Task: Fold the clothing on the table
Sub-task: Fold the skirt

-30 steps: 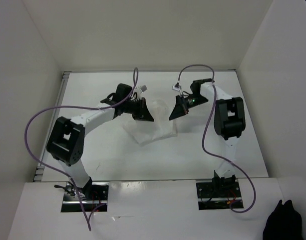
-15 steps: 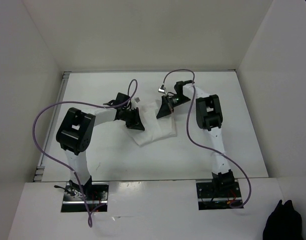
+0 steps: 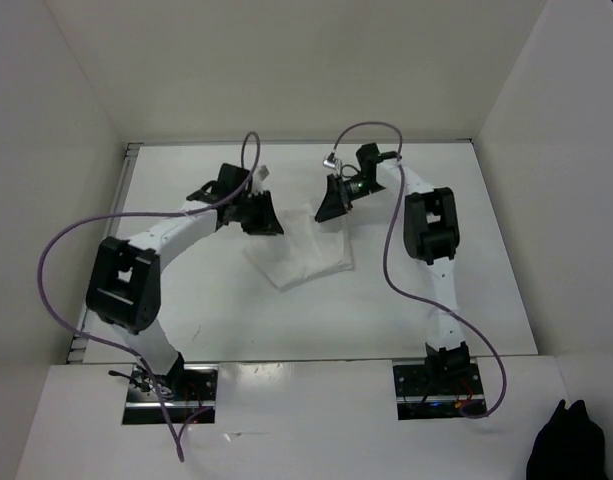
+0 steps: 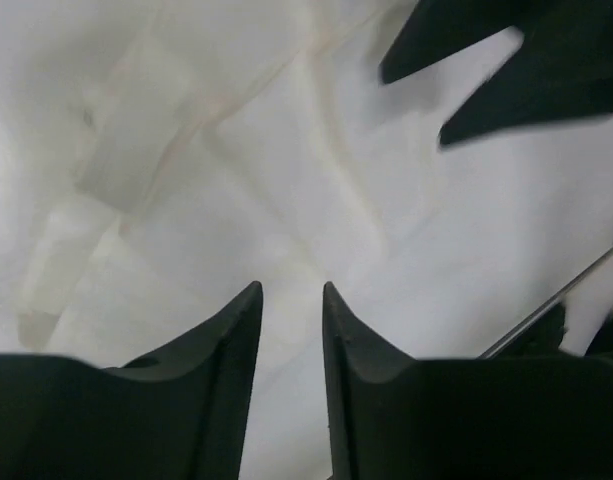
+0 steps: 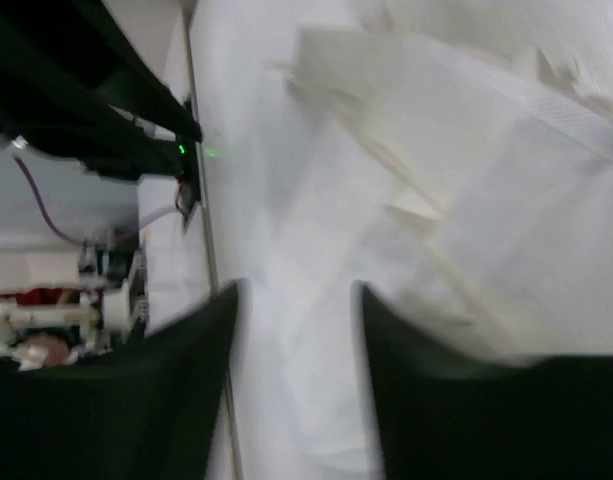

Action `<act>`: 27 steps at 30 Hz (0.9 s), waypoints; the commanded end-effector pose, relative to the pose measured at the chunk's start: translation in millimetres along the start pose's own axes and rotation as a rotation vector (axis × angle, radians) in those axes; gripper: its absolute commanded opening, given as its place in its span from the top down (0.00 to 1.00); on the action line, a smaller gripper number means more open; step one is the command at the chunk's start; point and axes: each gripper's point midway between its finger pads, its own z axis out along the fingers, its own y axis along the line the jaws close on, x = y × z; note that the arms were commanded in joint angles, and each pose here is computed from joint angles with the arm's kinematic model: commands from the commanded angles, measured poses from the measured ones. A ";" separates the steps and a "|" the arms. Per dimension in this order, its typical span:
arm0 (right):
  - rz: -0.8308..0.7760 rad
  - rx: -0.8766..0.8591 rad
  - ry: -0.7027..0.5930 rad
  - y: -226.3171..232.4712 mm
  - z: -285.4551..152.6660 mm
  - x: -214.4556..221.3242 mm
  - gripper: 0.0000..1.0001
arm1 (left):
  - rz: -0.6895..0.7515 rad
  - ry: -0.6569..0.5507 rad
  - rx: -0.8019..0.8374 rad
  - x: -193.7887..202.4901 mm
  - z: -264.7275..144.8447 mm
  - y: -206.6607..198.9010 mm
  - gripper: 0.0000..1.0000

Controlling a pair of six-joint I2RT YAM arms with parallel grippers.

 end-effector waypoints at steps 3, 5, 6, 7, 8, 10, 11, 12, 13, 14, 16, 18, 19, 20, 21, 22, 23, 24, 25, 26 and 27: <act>-0.342 0.279 -0.182 137.0 -67.4 -53.5 0.01 | 0.189 -0.432 0.027 -90.3 -141.4 -92.2 0.37; -0.347 0.527 -0.265 148.3 -96.1 -57.1 0.01 | 0.183 -0.506 -0.117 -92.2 -171.4 -72.8 0.21; -0.325 0.589 -0.277 140.2 -101.4 -49.6 0.01 | 0.165 -0.549 -0.219 -96.8 -184.1 -54.2 0.09; -0.293 0.693 -0.353 149.2 -127.4 -49.9 0.01 | 0.153 -0.557 -0.284 -88.6 -197.8 -37.7 0.05; -0.268 0.739 -0.381 149.4 -138.4 -46.1 0.01 | 0.163 -0.567 -0.334 -85.6 -205.6 -26.2 0.03; -0.211 0.840 -0.417 143.0 -154.7 -31.4 0.01 | 0.171 -0.607 -0.436 -80.9 -222.9 -5.8 0.00; -0.174 0.965 -0.449 135.8 -173.2 -18.2 0.01 | 0.180 -0.646 -0.455 -78.2 -239.1 -3.0 0.00; -0.162 1.024 -0.459 132.1 -181.9 -10.1 0.01 | 0.201 -0.631 -0.492 -69.1 -238.4 7.9 0.00; -0.150 1.075 -0.466 129.1 -189.5 -2.6 0.01 | 0.204 -0.666 -0.520 -64.4 -251.6 12.0 0.00; -0.150 1.155 -0.473 127.2 -202.4 10.0 0.01 | 0.200 -0.681 -0.535 -61.6 -254.5 16.2 0.00; -0.153 1.199 -0.465 130.6 -210.2 23.2 0.01 | 0.191 -0.697 -0.582 -48.9 -259.3 32.7 0.00; -0.168 1.218 -0.507 143.7 -221.0 29.1 0.01 | 0.122 -0.746 -0.635 -44.8 -267.6 46.5 0.00; -0.160 1.228 -0.520 146.5 -227.8 32.2 0.01 | 0.099 -0.770 -0.644 -41.5 -273.2 49.0 0.00; -0.156 1.233 -0.527 147.0 -231.0 35.0 0.01 | 0.064 -0.790 -0.685 -39.1 -279.5 57.6 0.00; -0.149 1.232 -0.559 152.5 -237.7 35.6 0.01 | 0.045 -0.809 -0.685 -39.1 -283.3 57.4 0.00; -0.133 1.234 -0.572 148.1 -239.2 36.3 0.01 | 0.037 -0.812 -0.681 -37.0 -283.2 58.1 0.00; -0.118 1.227 -0.582 146.2 -239.0 40.2 0.01 | 0.029 -0.828 -0.682 -36.9 -288.7 58.8 0.00; -0.107 1.219 -0.591 146.1 -239.9 40.4 0.01 | 0.045 -0.823 -0.671 -37.6 -285.5 57.8 0.00; -0.100 1.202 -0.596 147.4 -236.9 42.3 0.01 | 0.054 -0.828 -0.671 -39.3 -286.4 57.0 0.00; -0.094 1.207 -0.601 146.5 -239.8 42.7 0.01 | 0.063 -0.825 -0.675 -39.2 -286.6 57.3 0.00; -0.102 1.198 -0.606 150.2 -239.3 42.5 0.01 | 0.063 -0.811 -0.682 -38.9 -285.3 58.2 0.00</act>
